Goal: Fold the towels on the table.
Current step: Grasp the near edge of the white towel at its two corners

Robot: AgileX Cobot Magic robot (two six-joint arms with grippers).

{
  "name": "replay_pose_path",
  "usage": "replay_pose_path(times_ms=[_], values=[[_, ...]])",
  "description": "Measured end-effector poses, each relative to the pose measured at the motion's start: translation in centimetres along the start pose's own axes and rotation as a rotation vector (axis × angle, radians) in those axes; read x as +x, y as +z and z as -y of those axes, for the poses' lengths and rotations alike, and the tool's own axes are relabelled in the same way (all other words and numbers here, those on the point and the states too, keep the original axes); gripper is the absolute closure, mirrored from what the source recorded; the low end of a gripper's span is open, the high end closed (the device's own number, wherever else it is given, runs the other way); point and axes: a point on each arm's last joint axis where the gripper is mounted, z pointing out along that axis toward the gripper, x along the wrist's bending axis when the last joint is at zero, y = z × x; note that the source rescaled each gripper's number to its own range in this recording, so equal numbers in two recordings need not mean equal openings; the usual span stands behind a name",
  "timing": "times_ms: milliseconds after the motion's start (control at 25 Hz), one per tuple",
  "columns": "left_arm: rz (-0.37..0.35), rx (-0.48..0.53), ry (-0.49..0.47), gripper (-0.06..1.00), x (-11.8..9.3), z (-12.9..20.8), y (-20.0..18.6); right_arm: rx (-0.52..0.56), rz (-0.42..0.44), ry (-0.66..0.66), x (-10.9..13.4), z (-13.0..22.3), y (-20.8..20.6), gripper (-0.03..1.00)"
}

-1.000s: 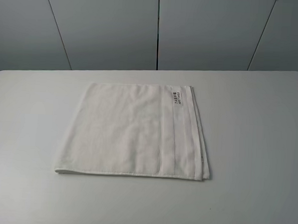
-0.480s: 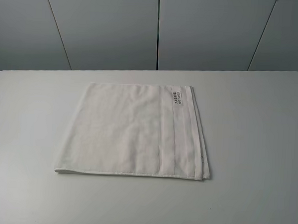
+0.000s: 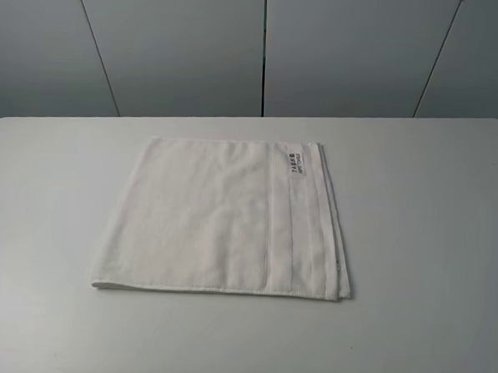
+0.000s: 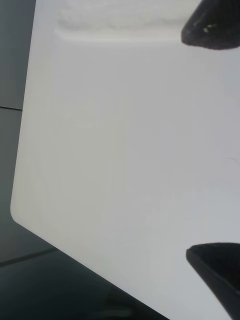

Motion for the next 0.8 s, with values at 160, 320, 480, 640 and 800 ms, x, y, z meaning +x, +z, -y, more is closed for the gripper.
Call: replay_pose_path(times_ms=[160,320,480,640,800], values=[[0.0,0.0,0.0,-0.05,0.0,0.0,0.0,-0.001,-0.011,0.006,0.1,-0.01,0.0,-0.03],[0.0,0.0,0.0,-0.05,0.0,0.0,0.0,-0.001,-0.013,0.011,0.12,-0.01,0.0,-0.03],[-0.006,-0.001,0.003,-0.05,0.05,-0.01,0.0,-0.001,-0.013,0.021,0.12,-0.01,0.0,-0.03],[-0.015,-0.002,0.008,-0.05,0.14,-0.02,0.0,0.0,-0.013,0.028,0.12,-0.01,0.0,-0.03],[-0.017,-0.002,0.021,-0.05,0.15,-0.05,0.02,-0.014,-0.013,0.06,0.12,-0.13,0.0,-0.03]])
